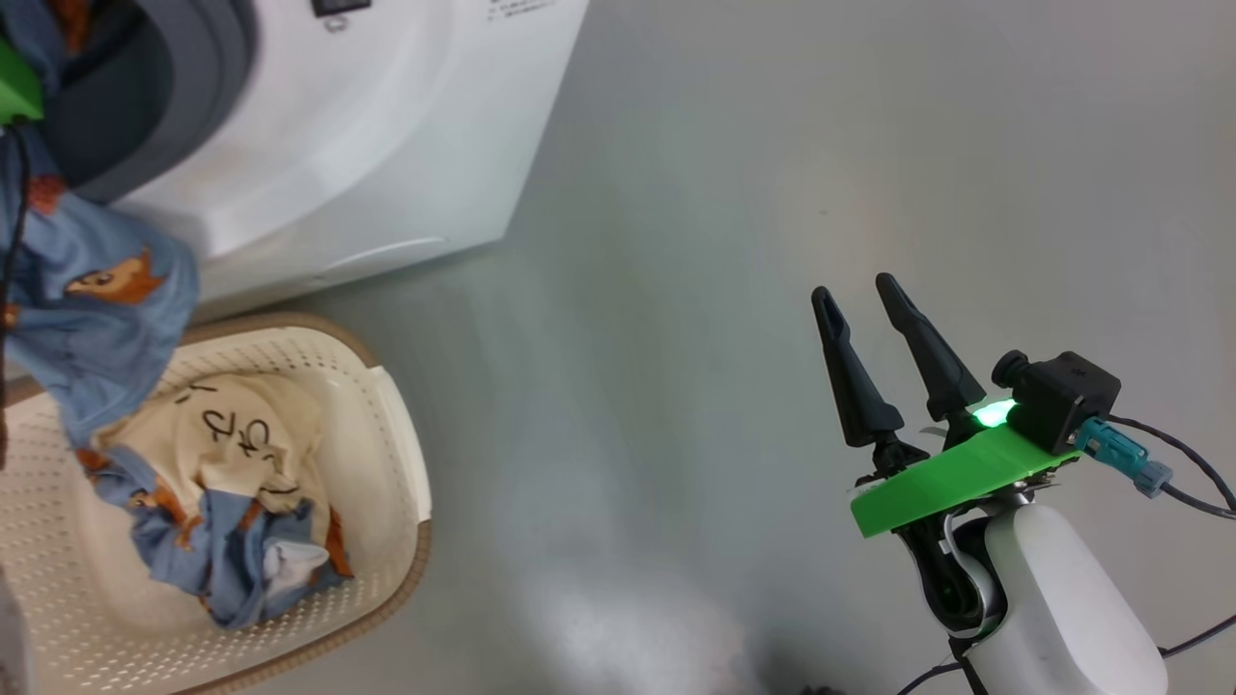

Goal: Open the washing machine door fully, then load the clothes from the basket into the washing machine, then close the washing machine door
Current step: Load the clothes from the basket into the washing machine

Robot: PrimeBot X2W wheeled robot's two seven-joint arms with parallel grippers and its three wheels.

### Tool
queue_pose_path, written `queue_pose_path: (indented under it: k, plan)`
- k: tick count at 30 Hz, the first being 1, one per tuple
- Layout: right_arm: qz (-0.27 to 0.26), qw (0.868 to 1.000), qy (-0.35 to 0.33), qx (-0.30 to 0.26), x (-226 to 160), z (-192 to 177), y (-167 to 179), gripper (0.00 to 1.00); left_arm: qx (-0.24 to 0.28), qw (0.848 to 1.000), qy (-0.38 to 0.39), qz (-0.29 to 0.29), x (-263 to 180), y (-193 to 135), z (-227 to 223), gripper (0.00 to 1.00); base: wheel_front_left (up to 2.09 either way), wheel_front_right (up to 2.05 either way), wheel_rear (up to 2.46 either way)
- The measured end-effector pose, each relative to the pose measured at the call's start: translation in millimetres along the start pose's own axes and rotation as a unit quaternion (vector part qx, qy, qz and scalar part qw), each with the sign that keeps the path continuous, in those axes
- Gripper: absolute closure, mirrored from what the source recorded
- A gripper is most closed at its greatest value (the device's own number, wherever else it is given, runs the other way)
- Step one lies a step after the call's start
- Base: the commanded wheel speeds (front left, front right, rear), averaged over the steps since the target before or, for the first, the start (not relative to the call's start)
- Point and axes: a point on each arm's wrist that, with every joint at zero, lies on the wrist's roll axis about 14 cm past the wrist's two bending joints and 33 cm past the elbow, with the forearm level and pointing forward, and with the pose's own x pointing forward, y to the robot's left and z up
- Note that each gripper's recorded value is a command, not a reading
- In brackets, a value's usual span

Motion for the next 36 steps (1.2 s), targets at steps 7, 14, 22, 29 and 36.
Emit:
queue_pose_path:
  k: [7, 14, 22, 29, 36]
  plan:
    - [0.017, 1.000, -0.016, -0.006, 0, 14, 7, 0.00, 0.001, 1.000, -0.005, -0.005, -24, -1, 11, 0.00, 0.00, 0.00, 0.00]
    - [0.035, 0.999, -0.038, -0.006, -1, 31, 17, 0.00, -0.012, 1.000, -0.025, 0.000, -58, 2, 25, 0.00, 0.00, 0.00, 0.00]
    - [0.053, 0.997, -0.050, -0.007, -14, 41, 28, 0.00, -0.036, 0.999, -0.033, 0.013, -114, 9, 26, 0.00, 0.00, 0.00, 0.00]
    - [0.077, 0.995, -0.061, -0.007, -23, 49, 44, 0.00, -0.040, 0.998, -0.052, 0.025, -167, 12, 33, 0.00, 0.00, 0.00, 0.00]
    - [0.097, 0.992, -0.074, -0.011, -33, 59, 56, 0.00, -0.042, 0.996, -0.071, 0.038, -218, 15, 39, 0.00, 0.00, 0.00, 0.00]
